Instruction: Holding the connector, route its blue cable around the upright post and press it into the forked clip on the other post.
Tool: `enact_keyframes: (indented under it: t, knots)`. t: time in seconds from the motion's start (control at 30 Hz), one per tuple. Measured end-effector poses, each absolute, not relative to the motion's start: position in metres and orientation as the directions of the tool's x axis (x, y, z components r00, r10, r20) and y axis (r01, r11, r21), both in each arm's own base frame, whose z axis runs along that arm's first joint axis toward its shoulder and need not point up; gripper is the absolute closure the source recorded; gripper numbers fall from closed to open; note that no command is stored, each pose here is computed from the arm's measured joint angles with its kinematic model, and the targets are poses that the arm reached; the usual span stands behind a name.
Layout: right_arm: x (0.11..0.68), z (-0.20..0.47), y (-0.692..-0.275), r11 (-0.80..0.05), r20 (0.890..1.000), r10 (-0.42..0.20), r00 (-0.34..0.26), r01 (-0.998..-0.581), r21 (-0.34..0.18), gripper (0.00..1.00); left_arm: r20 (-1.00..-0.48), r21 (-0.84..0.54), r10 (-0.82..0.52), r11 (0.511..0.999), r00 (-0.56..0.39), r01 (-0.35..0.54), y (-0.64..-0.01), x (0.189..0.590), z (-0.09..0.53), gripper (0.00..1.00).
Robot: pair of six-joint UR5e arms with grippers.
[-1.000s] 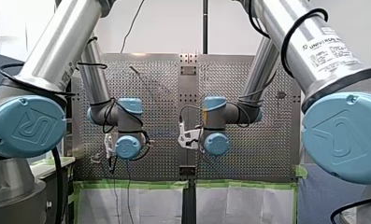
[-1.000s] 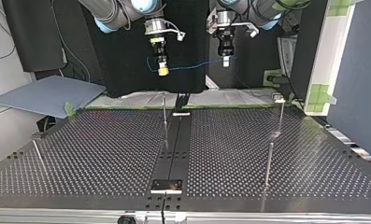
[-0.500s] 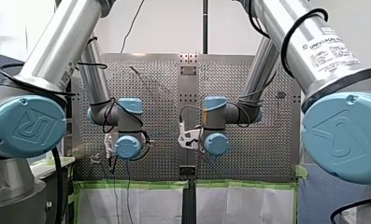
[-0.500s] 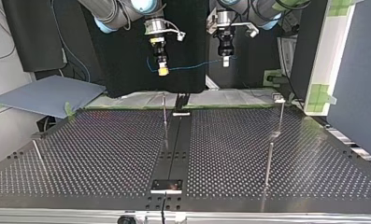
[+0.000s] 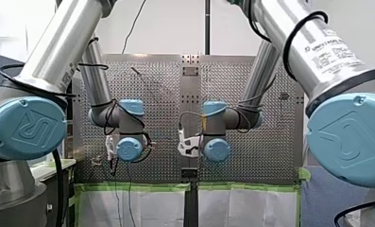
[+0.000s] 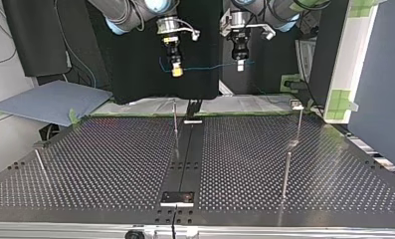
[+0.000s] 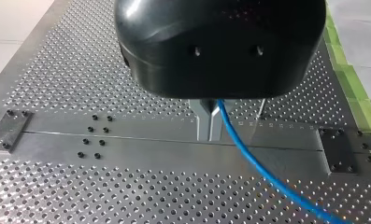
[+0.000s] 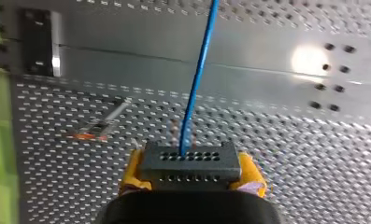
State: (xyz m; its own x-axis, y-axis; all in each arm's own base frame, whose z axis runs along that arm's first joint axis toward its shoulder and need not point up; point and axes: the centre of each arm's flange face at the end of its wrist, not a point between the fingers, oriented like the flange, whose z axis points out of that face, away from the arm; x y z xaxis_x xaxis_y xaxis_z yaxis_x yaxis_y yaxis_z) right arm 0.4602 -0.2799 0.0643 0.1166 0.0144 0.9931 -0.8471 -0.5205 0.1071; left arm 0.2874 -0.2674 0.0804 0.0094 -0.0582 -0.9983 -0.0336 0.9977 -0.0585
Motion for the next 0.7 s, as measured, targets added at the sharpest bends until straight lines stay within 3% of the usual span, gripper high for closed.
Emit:
enact_keyframes:
  t: [0.23, 0.7]
  knots:
    - [0.457, 0.037, -0.274, -0.526, 0.987, -0.022, 0.157, -0.841, 0.122, 1.0, -0.998, -0.059, -0.058, 0.998, 0.009, -0.034, -0.267, 0.287, 0.08, 1.0]
    - [0.456, 0.033, -0.273, -0.527, 0.986, -0.027, 0.163, -0.841, 0.124, 1.0, -1.0, 0.002, 0.001, 0.999, -0.03, -0.033, -0.276, 0.282, 0.069, 1.0]
